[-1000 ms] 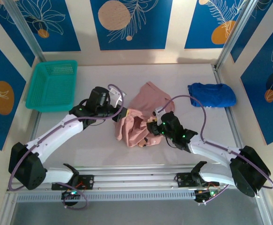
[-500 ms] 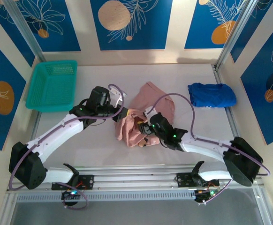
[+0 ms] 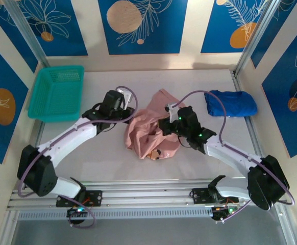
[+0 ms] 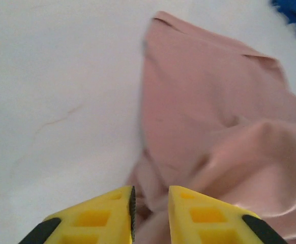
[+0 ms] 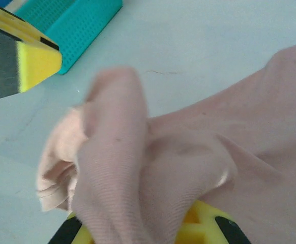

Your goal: Fold the inside-out t-shirt

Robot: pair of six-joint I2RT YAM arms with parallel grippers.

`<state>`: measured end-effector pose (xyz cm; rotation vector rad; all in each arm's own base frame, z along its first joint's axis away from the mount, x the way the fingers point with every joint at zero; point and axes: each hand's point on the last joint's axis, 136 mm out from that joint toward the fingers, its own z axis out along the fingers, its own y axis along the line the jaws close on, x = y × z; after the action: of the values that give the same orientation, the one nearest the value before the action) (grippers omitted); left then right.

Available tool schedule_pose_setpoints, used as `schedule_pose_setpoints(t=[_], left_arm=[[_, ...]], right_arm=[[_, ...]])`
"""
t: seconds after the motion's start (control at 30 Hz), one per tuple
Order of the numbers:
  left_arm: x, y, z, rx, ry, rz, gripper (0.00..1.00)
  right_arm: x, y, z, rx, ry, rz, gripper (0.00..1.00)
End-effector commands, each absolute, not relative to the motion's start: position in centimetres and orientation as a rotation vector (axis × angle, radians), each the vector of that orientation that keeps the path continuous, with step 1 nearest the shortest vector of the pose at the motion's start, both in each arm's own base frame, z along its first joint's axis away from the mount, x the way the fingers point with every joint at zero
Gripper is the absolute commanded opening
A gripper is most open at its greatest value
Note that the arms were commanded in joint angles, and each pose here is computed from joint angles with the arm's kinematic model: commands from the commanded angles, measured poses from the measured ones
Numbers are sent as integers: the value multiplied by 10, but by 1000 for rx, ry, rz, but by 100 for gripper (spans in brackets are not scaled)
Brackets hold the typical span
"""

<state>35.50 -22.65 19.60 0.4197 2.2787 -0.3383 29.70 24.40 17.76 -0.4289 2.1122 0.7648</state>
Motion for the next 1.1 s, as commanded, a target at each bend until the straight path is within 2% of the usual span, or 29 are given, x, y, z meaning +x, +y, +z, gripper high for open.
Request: schedule_pose_setpoints(t=[0.0, 0.13, 0.27, 0.37, 0.57, 0.9, 1.07], left_arm=[[356, -216, 197, 401, 2278, -240, 37], [308, -240, 207, 518, 2211, -391, 46], [254, -281, 205, 685, 2150, -647, 46], [235, -306, 184, 796, 2177, -726, 44], [266, -322, 158, 816, 2213, -554, 43], [294, -356, 140, 887, 2211, -553, 43], [308, -361, 127, 879, 2237, -532, 39]], right_arm=[[279, 251, 167, -386, 2249, 984, 0], [295, 242, 163, -232, 2322, 1060, 0], [304, 241, 159, -178, 2361, 1112, 0], [307, 240, 160, -159, 2369, 1145, 0], [305, 232, 163, -157, 2370, 1142, 0], [302, 217, 161, -121, 2370, 1130, 0], [302, 214, 159, -115, 2370, 1129, 0]])
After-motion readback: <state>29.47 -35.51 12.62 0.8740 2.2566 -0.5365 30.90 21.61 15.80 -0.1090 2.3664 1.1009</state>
